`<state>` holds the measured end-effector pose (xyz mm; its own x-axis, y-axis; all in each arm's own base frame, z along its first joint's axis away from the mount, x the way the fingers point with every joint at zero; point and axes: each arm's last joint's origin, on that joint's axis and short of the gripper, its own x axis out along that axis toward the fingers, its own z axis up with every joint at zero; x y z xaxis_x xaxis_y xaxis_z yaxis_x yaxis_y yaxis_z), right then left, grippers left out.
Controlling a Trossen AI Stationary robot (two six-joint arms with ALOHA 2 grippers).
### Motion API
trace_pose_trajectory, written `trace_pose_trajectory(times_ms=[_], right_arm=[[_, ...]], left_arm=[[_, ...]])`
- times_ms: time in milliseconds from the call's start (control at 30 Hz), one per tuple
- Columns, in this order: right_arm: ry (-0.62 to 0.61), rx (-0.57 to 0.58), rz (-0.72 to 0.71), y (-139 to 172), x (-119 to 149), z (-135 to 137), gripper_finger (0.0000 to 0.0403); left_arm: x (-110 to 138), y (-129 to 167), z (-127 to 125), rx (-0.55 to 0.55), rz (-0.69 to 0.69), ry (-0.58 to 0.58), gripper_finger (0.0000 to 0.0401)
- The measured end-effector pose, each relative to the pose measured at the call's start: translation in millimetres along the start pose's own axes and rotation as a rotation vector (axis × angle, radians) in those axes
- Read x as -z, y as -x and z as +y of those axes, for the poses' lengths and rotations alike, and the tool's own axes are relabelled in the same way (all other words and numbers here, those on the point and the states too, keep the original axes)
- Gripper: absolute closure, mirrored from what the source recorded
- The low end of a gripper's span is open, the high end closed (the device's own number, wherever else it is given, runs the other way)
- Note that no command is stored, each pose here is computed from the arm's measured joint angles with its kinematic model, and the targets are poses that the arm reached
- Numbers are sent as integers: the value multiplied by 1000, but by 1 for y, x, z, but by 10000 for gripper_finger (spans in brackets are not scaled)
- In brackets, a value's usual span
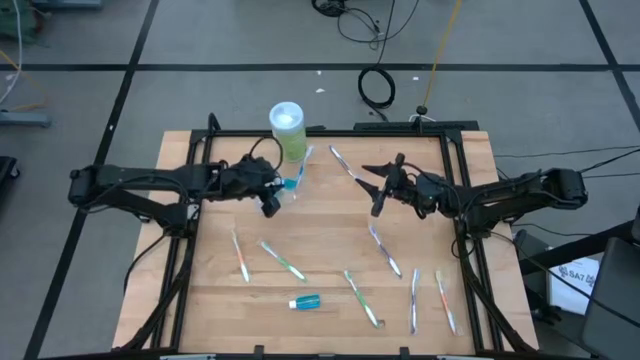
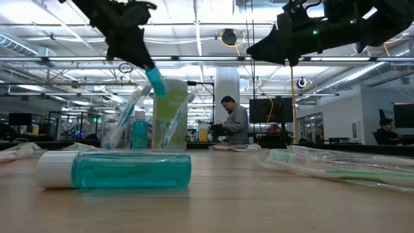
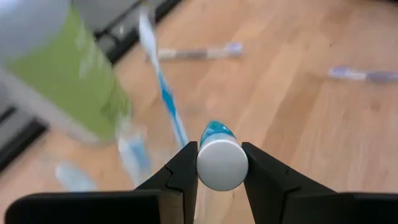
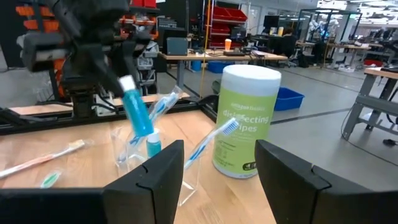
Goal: Pick & Place toothbrushing station
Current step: Put the left mouthwash into the transparent organizer
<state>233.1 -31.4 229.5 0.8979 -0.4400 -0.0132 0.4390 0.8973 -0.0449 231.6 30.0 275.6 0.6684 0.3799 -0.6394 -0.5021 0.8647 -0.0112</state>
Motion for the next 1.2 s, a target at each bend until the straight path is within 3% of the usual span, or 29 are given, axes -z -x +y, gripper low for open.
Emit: trace_pose_trajectory(times_ms=[167, 467, 833, 1200], right_arm=[[-1, 5, 0, 0, 0, -1, 211], [2, 6, 9, -1, 1, -2, 211], [5, 6, 14, -1, 1, -2, 211], [4, 6, 14, -1, 1, -2, 211]], left_arm=[[10, -12, -1, -34, 98, 15, 297], [13, -36, -7, -85, 129, -28, 297], [2, -15, -3, -91, 132, -59, 297], [15, -29, -6, -79, 275, -75, 297]])
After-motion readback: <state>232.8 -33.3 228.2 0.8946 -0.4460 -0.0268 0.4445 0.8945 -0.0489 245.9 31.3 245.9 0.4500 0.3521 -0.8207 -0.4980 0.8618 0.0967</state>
